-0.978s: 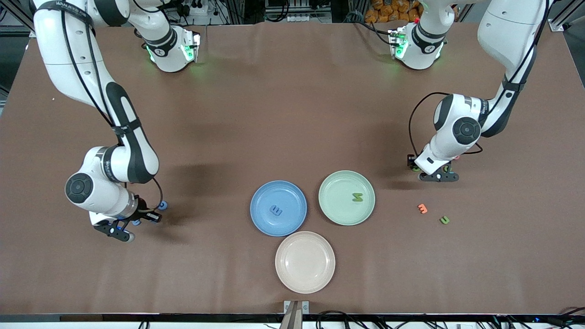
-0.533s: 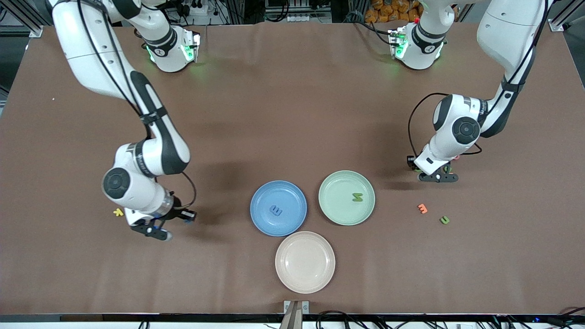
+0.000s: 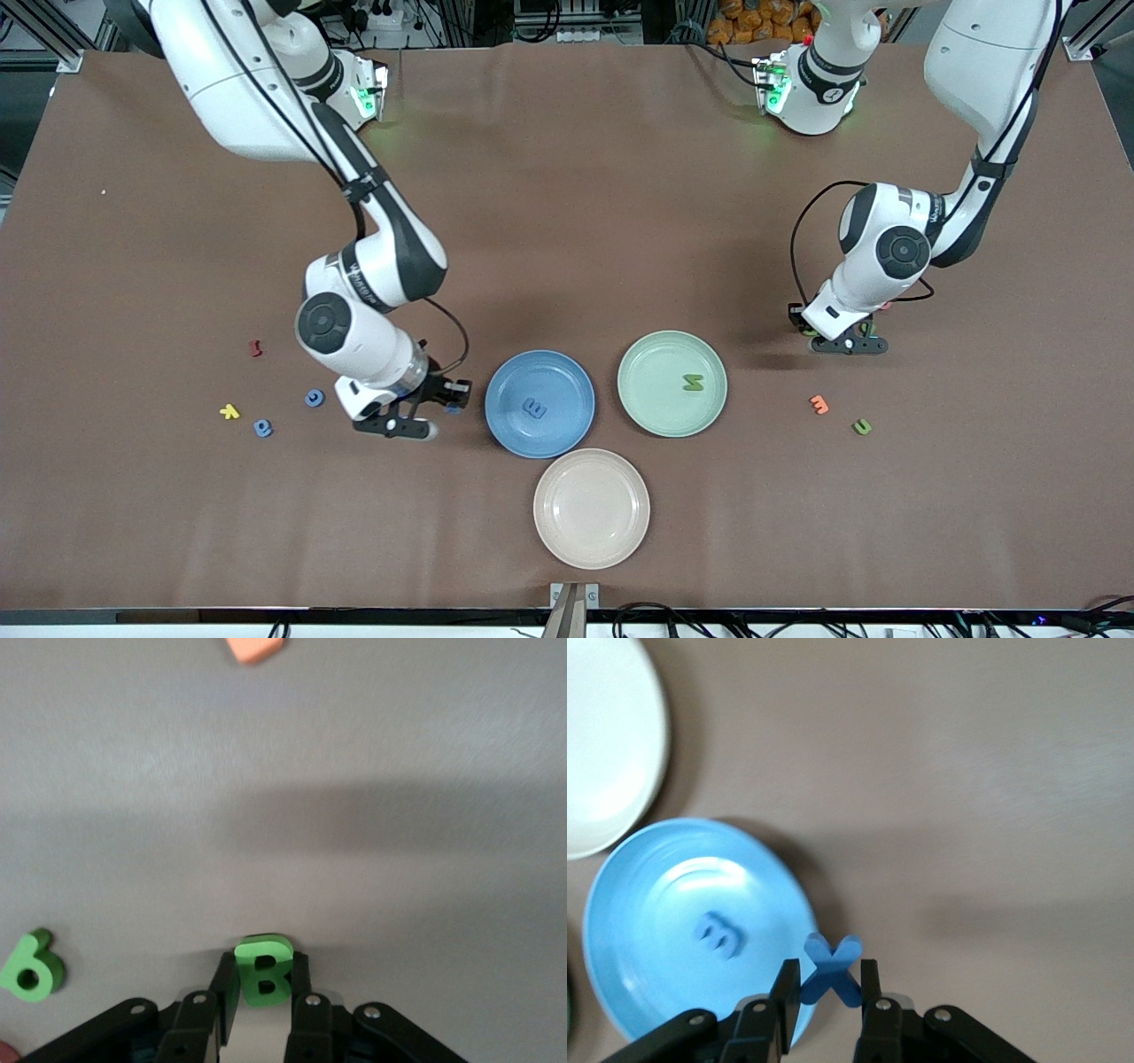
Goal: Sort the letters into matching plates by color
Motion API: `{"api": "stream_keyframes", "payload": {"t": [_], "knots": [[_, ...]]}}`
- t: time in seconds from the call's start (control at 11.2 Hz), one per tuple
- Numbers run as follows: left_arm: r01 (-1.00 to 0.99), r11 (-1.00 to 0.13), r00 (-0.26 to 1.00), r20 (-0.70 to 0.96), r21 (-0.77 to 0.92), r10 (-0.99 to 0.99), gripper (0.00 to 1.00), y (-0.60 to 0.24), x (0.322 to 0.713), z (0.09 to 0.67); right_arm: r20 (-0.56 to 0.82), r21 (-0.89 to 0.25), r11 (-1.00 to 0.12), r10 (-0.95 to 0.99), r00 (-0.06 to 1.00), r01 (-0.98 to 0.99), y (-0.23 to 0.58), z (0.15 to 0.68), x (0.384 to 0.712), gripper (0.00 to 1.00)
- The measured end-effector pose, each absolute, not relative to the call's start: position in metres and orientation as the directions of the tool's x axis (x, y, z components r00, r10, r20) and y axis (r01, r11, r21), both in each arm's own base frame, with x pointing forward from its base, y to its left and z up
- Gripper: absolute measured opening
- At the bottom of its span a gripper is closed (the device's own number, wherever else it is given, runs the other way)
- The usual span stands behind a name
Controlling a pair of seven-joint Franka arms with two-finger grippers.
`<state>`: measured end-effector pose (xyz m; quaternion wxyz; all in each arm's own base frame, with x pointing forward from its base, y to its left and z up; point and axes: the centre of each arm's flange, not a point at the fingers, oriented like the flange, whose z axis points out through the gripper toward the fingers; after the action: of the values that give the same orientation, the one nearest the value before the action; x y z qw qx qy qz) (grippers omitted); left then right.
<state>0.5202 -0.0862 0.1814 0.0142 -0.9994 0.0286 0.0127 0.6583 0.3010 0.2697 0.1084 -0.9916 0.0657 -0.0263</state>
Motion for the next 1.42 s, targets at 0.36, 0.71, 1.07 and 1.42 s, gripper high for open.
{"api": "stream_keyframes", "payload": {"t": [0.36,0.71,1.07,1.42], "knots": [[-0.072,-0.997,0.997,0.017,-0.032,-0.072,0.27,-0.102,0.556,0.215,0.074,-0.249,-0.968,-0.052,0.996,-0.032,0.369,0.263,0.636,0.31],[-0.082,-0.995,0.997,-0.013,-0.056,-0.082,0.27,-0.119,0.593,0.269,0.096,-0.279,-0.96,-0.028,0.995,0.0,0.398,0.246,0.632,0.44],[-0.103,-0.993,0.995,-0.008,-0.058,-0.103,0.27,-0.141,0.614,0.319,0.14,-0.258,-0.965,0.017,0.99,0.053,0.371,0.252,0.653,0.95],[-0.154,-0.987,0.988,0.017,-0.038,-0.155,0.27,-0.176,0.612,0.333,0.106,-0.19,-0.974,0.105,0.989,0.124,0.292,0.242,0.681,1.0]]}}
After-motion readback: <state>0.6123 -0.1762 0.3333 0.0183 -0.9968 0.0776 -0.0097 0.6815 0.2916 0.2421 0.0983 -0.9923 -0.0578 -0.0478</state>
